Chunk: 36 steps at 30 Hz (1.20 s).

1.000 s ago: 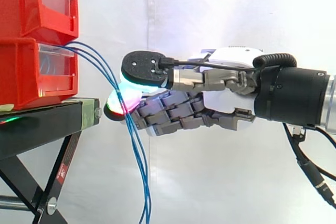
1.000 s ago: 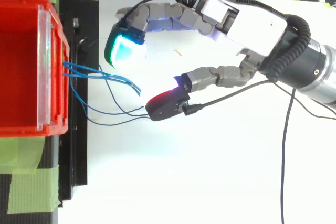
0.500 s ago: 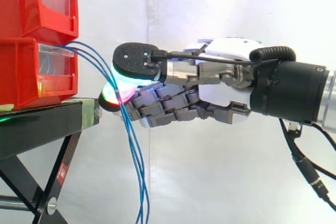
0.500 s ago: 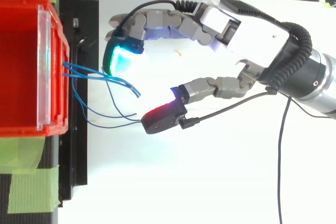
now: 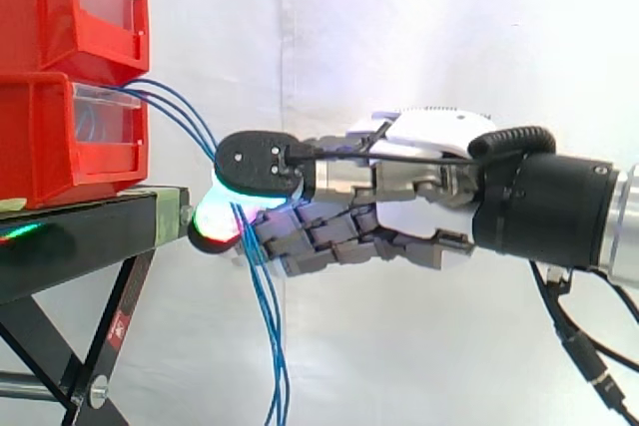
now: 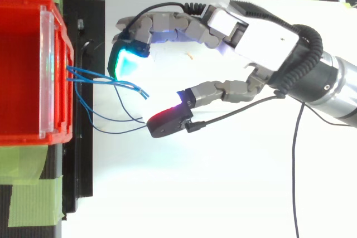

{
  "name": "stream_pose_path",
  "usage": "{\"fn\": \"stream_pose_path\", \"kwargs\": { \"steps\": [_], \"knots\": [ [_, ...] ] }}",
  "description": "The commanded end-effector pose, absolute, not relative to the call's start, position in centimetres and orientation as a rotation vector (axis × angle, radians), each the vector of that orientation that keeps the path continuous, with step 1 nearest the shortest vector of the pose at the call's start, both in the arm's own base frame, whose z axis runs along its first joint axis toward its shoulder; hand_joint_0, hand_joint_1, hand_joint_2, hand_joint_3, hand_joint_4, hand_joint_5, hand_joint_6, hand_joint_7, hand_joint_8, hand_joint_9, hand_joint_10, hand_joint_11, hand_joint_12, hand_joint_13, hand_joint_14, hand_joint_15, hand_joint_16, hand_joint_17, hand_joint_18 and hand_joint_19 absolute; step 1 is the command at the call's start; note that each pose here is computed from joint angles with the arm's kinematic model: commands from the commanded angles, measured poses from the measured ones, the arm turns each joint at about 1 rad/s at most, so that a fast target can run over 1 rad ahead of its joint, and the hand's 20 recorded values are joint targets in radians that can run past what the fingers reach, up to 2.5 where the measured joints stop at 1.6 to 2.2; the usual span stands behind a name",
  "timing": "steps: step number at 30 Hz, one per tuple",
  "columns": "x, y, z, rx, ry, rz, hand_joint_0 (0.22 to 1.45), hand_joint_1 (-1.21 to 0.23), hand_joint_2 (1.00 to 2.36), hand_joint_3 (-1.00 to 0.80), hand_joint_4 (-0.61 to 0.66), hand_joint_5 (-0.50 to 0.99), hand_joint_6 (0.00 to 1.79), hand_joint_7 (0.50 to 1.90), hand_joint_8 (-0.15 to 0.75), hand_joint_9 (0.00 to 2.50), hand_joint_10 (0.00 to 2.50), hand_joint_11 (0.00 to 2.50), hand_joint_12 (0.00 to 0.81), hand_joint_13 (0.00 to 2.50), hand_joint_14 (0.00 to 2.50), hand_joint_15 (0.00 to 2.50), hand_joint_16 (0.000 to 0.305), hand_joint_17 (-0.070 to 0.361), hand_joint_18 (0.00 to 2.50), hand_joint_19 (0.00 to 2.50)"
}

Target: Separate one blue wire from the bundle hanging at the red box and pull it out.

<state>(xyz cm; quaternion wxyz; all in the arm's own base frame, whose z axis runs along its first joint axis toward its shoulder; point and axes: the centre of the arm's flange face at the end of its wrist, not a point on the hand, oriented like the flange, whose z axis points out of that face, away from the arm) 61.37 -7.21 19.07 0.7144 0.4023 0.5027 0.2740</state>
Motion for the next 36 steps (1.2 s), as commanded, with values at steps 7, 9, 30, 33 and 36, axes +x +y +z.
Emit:
{"fn": "stream_pose_path", "kwargs": {
  "steps": [7,9,30,33,36],
  "knots": [
    [61.68,-7.18,18.64,0.904,1.083,0.645,0.57,-0.67,1.00,-0.50,0.25,-0.14,0.50,1.19,0.281,0.56,0.01,0.23,0.350,0.44,0.01,0.23,0.051,0.115,0.29,0.31],
    [61.77,-7.16,18.75,0.903,1.076,0.649,0.57,-0.67,1.00,-0.50,0.25,-0.14,0.50,1.19,0.281,0.56,0.01,0.23,0.348,0.44,0.01,0.23,0.051,0.115,0.29,0.30],
    [62.16,-7.02,19.19,0.896,1.068,0.662,0.61,-0.68,1.01,-0.42,0.20,-0.14,0.57,1.25,0.282,0.59,0.01,0.26,0.345,0.47,0.01,0.25,0.050,0.113,0.32,0.31],
    [62.16,-7.02,19.29,0.896,1.067,0.663,0.61,-0.68,1.01,-0.41,0.20,-0.15,0.59,1.23,0.282,0.59,0.01,0.27,0.345,0.47,0.01,0.24,0.050,0.113,0.33,0.31],
    [62.22,-7.01,19.25,0.896,1.067,0.663,0.61,-0.68,1.01,-0.42,0.20,-0.15,0.59,1.23,0.281,0.59,0.01,0.27,0.346,0.48,0.01,0.25,0.050,0.113,0.33,0.32]
  ]
}}
